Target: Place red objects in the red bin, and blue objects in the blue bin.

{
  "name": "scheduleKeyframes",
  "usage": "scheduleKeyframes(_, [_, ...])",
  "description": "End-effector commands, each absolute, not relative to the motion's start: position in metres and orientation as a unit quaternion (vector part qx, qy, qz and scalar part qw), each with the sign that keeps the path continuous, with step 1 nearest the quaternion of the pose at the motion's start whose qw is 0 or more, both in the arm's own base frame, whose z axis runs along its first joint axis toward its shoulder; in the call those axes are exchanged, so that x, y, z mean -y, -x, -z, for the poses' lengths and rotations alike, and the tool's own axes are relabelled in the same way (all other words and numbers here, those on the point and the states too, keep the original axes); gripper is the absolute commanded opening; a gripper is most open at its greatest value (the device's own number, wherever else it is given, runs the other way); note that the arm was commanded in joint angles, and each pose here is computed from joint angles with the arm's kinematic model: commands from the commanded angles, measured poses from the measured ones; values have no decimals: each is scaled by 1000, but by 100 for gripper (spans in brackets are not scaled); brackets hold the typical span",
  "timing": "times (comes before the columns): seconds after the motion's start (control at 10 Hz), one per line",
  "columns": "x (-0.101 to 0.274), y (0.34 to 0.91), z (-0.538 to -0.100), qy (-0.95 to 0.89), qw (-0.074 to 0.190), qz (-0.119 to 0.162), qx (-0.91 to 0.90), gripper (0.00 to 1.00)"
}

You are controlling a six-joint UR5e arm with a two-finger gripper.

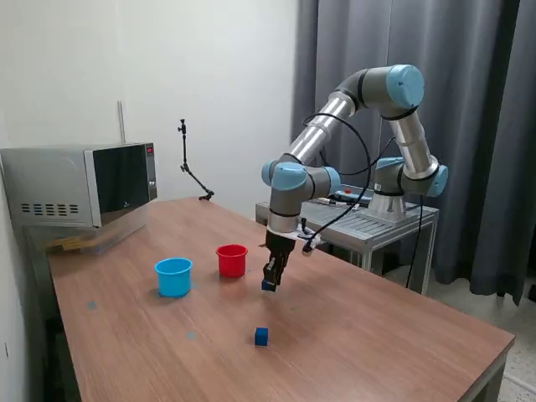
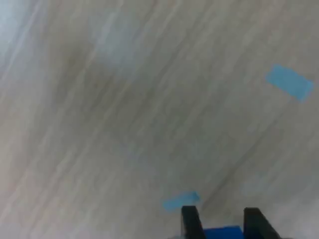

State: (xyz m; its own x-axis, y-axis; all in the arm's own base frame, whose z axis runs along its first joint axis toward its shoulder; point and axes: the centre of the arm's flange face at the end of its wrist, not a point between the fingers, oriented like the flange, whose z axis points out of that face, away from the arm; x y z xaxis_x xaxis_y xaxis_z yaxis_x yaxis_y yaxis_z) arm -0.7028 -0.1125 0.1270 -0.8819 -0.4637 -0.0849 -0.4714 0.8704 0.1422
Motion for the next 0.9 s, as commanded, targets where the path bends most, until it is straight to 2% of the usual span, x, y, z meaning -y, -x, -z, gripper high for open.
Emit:
scheduleKeyframes(0.0, [108,726,-158,265,-5,-90,-960,0])
scheduleKeyframes(0.3, [91,744,-189,292,-26,-99,-951,0])
scheduleKeyframes(0.5, [73,753,-203,300,-18,-99,-949,0])
scheduleKeyframes(0.6, [64,757,-212,295,-23,-101,-950,0])
scheduleKeyframes(0.8, [29,767,-243,298,-40,-111,-947,0])
